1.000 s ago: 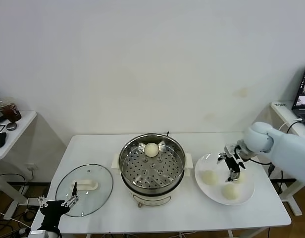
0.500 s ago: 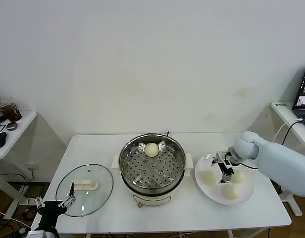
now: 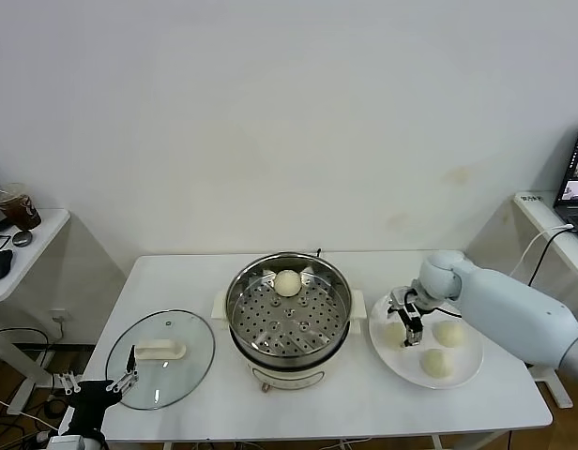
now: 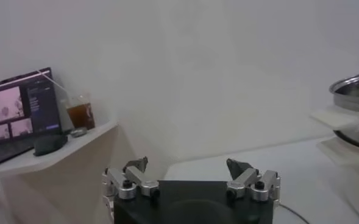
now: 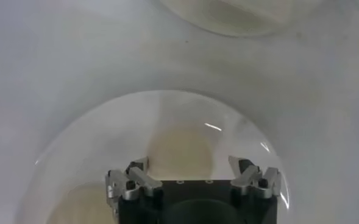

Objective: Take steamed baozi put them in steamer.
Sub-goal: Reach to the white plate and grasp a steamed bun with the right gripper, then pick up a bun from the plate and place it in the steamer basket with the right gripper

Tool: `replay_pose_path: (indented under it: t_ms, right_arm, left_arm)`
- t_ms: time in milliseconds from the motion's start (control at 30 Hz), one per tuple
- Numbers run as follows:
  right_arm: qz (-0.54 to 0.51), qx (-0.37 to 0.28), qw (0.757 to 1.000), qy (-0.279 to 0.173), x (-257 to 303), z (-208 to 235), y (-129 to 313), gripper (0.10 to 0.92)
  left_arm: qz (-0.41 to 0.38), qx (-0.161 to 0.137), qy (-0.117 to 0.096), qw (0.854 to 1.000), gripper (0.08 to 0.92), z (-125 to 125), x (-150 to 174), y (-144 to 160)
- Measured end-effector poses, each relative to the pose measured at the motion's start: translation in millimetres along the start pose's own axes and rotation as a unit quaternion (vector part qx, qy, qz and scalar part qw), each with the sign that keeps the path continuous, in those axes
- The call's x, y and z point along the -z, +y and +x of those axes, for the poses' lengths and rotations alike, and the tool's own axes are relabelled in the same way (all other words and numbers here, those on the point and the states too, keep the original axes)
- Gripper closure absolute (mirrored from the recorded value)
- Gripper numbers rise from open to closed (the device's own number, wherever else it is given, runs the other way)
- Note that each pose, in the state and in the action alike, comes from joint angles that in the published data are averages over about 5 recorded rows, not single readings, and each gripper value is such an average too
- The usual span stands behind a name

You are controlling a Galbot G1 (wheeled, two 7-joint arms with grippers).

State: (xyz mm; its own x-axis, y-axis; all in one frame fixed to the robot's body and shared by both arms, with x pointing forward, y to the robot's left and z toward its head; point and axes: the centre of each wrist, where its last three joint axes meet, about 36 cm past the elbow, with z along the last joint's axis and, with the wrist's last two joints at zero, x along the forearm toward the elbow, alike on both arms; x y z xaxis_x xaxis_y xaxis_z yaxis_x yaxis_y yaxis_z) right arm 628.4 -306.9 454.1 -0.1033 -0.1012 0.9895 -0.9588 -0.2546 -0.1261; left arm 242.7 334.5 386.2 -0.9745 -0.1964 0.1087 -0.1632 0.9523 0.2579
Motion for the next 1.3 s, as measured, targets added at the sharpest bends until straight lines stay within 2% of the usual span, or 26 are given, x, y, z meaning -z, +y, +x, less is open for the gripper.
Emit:
replay_pose_path:
  t_ms: [300, 400, 667, 933, 1300]
  right_arm:
    - [-0.001, 0.010, 1.000, 0.004, 1.3, -0.3, -2.0, 0.532]
    - [-0.001, 0.010, 1.000, 0.004, 0.5, 3.5, -3.0, 0.584]
    - [-0.007, 0.009, 1.000, 0.002, -10.4, 34.4, -5.4, 0.580]
    - [-0.016, -0.011, 1.000, -0.015, -13.1, 108.9, -15.7, 0.572]
    - [0.030, -0.052, 0.997, -0.056, 67.2, 228.0, -45.8, 0.572]
  left_arm:
    - [-0.001, 0.001, 0.000, 1.000, 0.177, 0.2, 0.6, 0.7]
    - [-0.001, 0.000, -0.002, 1.000, 0.177, 0.7, 1.9, 0.4]
    - [0.000, -0.007, -0.006, 1.000, 0.177, -0.6, 6.2, -1.3]
    - [0.000, -0.019, -0.014, 1.000, 0.177, -6.4, 13.0, -2.8]
    - [-0.004, -0.029, -0.026, 0.999, 0.177, -10.3, 22.1, -3.7]
